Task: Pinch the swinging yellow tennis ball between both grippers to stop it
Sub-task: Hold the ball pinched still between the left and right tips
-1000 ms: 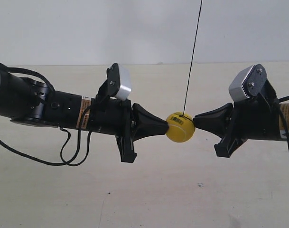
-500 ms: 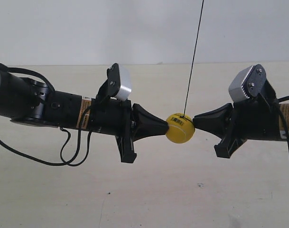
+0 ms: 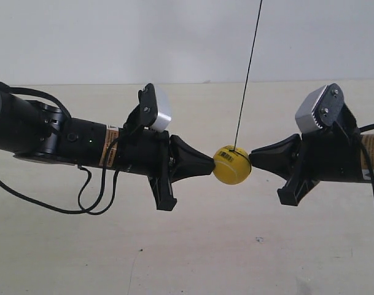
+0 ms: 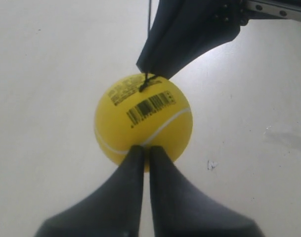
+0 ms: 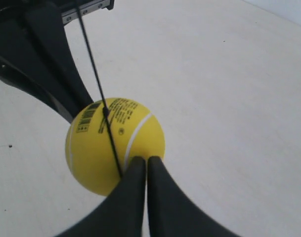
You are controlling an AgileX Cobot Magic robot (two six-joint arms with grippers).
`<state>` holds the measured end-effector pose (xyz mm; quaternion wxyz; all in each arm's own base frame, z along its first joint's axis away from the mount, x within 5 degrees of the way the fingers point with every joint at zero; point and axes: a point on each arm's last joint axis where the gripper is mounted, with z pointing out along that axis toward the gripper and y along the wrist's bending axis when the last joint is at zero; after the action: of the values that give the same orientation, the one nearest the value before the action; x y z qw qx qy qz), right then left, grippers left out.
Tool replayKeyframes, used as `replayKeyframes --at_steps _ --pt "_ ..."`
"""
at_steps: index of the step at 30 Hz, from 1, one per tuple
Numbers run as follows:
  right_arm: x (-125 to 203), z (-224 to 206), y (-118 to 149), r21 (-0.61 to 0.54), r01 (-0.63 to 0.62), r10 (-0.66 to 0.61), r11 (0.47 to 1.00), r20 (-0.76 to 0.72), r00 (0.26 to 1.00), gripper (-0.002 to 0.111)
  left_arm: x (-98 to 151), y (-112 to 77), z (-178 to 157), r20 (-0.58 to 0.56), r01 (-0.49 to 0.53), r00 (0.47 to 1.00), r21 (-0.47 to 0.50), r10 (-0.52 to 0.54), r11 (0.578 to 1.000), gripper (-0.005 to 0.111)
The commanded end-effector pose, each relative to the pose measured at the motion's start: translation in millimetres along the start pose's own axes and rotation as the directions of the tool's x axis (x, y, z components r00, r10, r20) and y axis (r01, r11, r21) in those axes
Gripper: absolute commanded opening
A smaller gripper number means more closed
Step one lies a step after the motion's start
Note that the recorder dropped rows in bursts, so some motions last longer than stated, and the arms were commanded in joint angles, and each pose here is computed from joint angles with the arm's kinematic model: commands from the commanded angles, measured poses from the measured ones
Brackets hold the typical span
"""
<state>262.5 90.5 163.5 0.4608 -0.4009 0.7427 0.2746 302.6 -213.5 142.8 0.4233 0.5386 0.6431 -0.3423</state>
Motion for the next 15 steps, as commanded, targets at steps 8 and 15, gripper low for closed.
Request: replayKeyframes --at_steps 8,15 --pt "-0.7 -0.4 -2.0 0.016 0.024 -0.024 1.000 -0.016 1.000 0.000 -2.0 -0.8 2.1 -0.004 -0.013 1.000 0.004 0.013 1.000 0.005" --pt "0.2 -0.4 -2.7 0.024 0.029 -0.029 0.999 -0.026 0.999 0.000 -1.4 -1.4 2.1 -0.010 -0.021 1.000 0.012 0.022 1.000 0.005"
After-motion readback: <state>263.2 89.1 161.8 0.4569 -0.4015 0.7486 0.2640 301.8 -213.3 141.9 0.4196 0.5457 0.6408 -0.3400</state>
